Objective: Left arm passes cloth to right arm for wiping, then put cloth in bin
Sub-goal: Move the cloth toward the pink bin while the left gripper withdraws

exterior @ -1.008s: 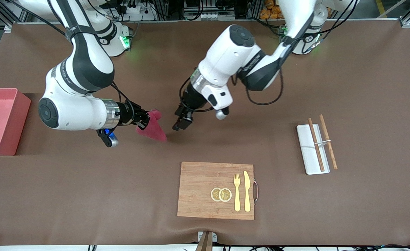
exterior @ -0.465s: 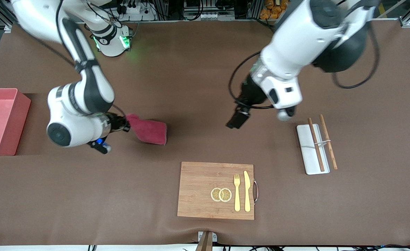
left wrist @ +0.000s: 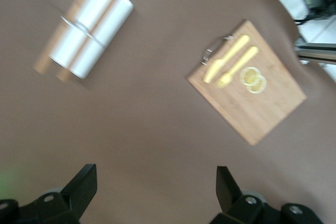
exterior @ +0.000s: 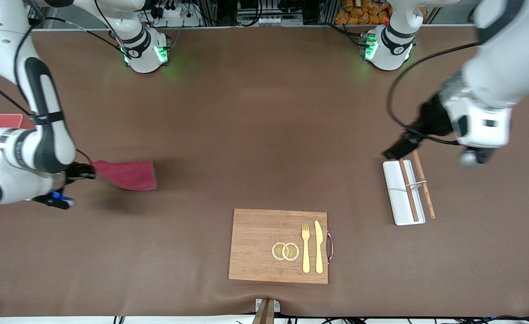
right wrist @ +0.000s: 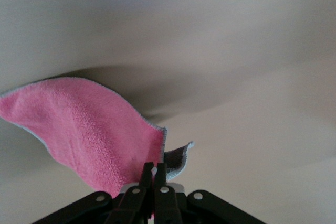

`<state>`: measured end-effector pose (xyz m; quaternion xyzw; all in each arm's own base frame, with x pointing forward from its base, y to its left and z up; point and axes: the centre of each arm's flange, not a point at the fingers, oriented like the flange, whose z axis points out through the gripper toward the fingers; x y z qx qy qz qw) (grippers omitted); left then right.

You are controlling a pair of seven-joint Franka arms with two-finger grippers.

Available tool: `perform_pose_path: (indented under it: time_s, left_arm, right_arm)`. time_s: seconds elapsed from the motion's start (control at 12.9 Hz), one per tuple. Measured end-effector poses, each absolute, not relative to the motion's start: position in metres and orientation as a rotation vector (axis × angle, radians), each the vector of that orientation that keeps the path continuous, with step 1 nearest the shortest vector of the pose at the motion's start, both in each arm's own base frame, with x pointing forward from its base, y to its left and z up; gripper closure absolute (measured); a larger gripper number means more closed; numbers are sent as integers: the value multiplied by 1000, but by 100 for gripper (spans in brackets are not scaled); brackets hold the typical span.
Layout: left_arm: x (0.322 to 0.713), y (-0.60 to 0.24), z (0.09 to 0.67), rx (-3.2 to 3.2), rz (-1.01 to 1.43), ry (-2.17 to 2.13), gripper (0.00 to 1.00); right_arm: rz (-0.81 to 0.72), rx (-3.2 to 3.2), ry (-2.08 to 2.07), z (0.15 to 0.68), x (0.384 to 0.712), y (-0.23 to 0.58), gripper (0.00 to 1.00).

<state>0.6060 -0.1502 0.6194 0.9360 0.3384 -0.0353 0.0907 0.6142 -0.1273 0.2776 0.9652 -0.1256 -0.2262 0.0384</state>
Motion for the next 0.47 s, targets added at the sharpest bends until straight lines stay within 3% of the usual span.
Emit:
perform_pose_path:
  time_s: [0.47]
  left_arm:
    - [620, -8, 572, 3069, -105, 640, 0]
  right_arm:
    - [-634, 2882, -135, 311, 588, -270, 97]
